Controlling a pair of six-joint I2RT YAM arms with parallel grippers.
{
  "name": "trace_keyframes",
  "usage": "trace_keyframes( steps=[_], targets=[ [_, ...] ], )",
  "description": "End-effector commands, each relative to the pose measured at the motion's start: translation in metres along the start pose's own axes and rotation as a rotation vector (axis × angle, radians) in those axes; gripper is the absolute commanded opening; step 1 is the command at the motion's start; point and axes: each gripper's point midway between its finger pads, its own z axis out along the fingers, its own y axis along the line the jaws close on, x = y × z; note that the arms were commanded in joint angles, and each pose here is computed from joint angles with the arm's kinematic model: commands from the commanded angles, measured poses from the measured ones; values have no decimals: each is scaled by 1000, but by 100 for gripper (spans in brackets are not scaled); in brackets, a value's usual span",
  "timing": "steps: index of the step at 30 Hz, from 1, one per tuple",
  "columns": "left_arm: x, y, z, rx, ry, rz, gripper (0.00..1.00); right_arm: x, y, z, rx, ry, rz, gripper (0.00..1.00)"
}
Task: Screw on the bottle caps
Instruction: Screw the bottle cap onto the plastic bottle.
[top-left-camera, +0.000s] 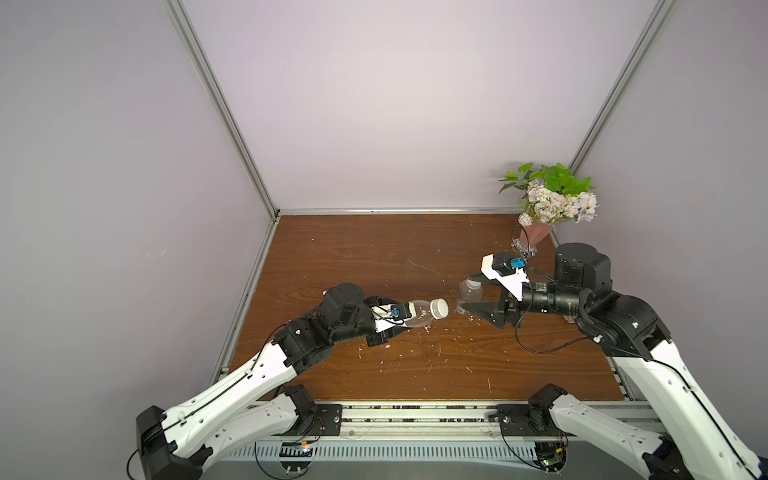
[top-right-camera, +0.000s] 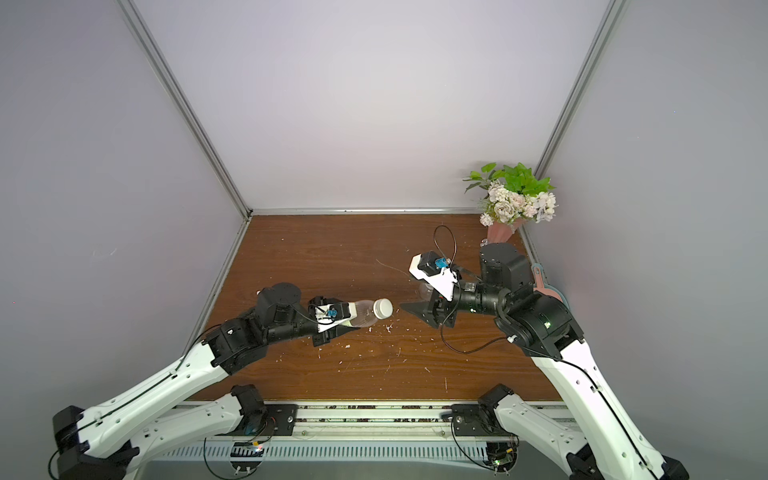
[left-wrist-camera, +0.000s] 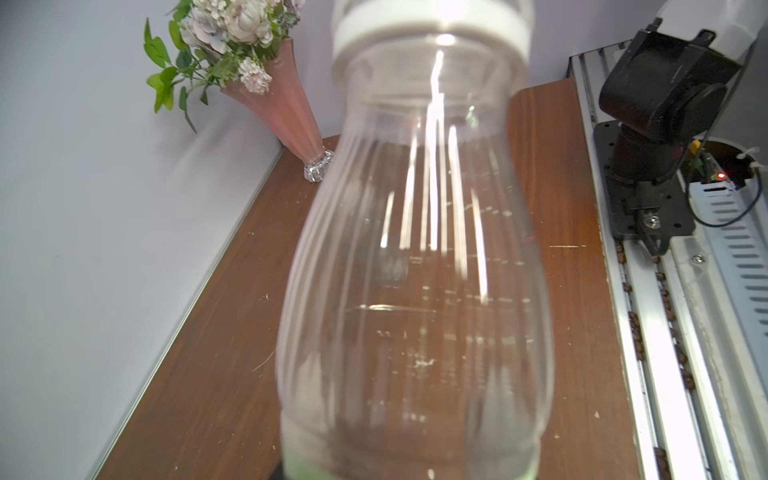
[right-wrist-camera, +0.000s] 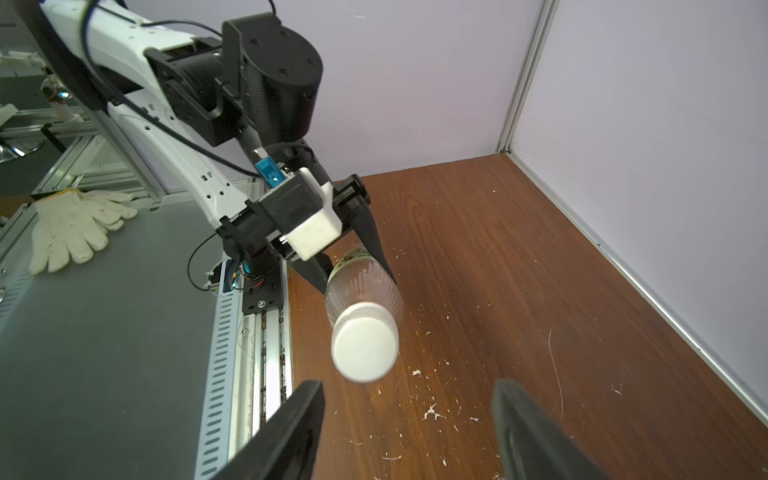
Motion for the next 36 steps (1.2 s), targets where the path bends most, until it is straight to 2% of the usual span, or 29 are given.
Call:
trace_keyframes(
  steps=[1,8,13,21,26,31,36],
  targets=[
    [-22,-6,-5,59,-53,-9,44,9,16,8,-68,57,-100,70],
    [-37,-17,-7,144,-106,-33,45,21,33,26,-115,137,-182,71],
    [-33,-19,-5,158,-88,-32,45,10,38,26,-128,122,-208,71],
    [-28,-22,-3,169,-72,-35,45,4,36,30,-110,150,-242,62],
    [-30,-20,-5,157,-76,-33,45,18,35,35,-98,221,-239,62],
    [-29,-20,-5,158,-75,-37,45,22,35,35,-92,238,-241,61],
    [-28,-20,-4,156,-71,-36,45,21,36,35,-91,235,-239,55]
  ],
)
